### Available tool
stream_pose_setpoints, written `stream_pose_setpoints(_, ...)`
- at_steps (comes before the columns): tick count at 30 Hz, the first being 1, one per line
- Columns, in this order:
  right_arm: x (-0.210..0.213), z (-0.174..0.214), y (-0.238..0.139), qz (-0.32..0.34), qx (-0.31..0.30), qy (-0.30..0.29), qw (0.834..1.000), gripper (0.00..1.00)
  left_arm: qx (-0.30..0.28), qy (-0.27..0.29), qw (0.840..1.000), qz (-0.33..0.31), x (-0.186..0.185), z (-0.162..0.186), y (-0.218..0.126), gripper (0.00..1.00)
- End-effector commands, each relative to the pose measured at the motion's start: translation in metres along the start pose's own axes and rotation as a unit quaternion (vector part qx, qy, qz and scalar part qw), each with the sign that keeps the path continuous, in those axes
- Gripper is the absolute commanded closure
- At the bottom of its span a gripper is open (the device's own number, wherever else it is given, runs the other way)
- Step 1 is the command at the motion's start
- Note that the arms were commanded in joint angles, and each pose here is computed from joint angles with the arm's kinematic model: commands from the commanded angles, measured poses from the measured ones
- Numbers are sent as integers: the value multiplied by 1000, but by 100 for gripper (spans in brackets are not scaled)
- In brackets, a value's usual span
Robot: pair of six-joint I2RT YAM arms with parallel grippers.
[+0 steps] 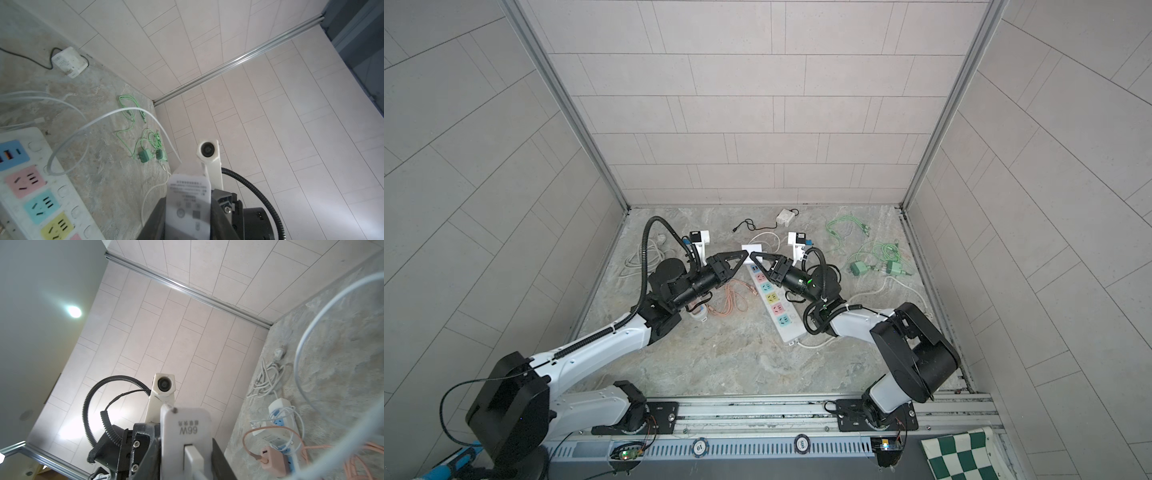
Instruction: Insert the plug
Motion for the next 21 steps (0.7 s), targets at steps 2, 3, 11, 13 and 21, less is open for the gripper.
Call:
stream_pose_setpoints(2, -10, -1, 4, 94, 30, -88, 991, 89, 39, 26, 998, -51, 21, 15, -6, 47)
stream_pose_setpoints(3, -12, -3, 3, 111, 33, -103, 988, 90, 35, 32, 997, -62, 23, 11, -10, 46)
stream_pose_setpoints(11, -46, -27, -16, 319, 67, -220, 920, 90, 15, 84, 979, -183, 58, -11, -56, 41)
stream_pose_setpoints(13, -57, -32, -19, 356, 77, -239, 900, 90, 20, 99, 974, -204, 62, -11, -63, 40)
stream_pose_setpoints(21, -109, -44, -24, 475, 122, -262, 831, 91, 70, 125, 962, -234, 79, 8, -71, 40)
Point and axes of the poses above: each gripper's point midway between its finger pads, its own y axis out along the fingers, its own x axis along the line the jaws close on, z = x × y, the point moved 3 cm from there along -y, back along the fingers, and after that the axes turned 9 degrees about y, right-handed, at the moved point
